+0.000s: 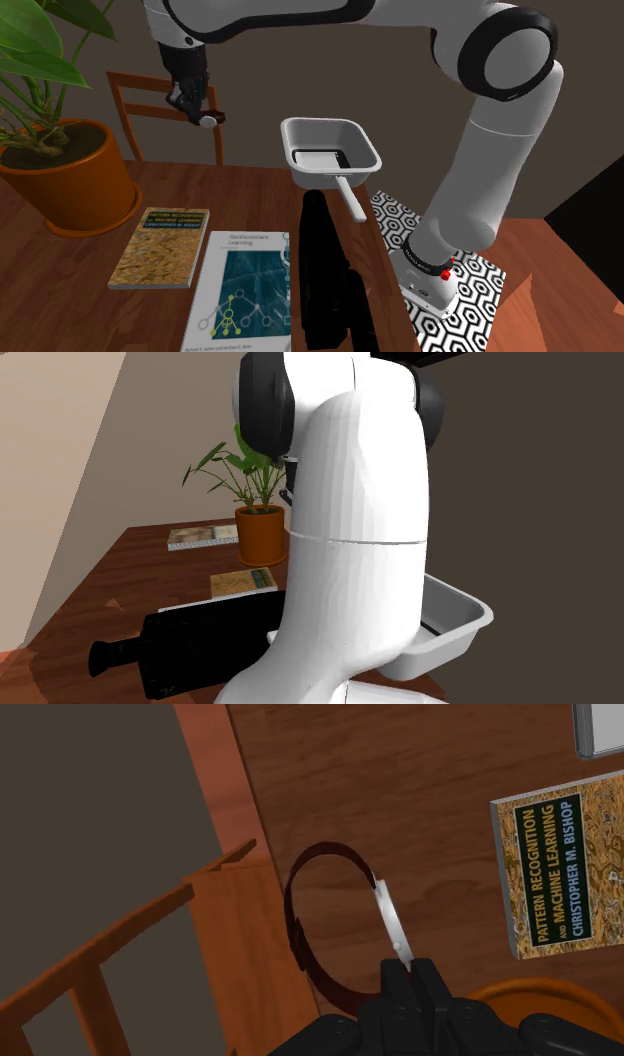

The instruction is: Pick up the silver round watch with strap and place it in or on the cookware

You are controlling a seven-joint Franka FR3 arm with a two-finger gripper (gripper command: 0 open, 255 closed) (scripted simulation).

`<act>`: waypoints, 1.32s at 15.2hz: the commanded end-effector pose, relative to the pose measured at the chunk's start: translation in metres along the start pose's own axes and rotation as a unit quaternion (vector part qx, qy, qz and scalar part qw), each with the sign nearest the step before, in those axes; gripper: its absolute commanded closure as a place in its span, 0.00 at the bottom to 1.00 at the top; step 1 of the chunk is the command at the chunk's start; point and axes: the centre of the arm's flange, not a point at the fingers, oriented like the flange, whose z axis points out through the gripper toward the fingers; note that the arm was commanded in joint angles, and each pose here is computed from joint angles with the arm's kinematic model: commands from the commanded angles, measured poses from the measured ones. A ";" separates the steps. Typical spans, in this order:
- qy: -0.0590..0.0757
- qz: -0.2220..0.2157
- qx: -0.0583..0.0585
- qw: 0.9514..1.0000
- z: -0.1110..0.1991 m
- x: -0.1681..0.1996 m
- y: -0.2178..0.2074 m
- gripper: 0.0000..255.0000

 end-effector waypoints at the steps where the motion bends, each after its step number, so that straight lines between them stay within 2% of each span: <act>1: 0.000 0.000 0.000 1.000 -0.003 -0.026 0.008 1.00; 20: 0.000 0.000 0.000 1.000 -0.026 -0.267 0.072 1.00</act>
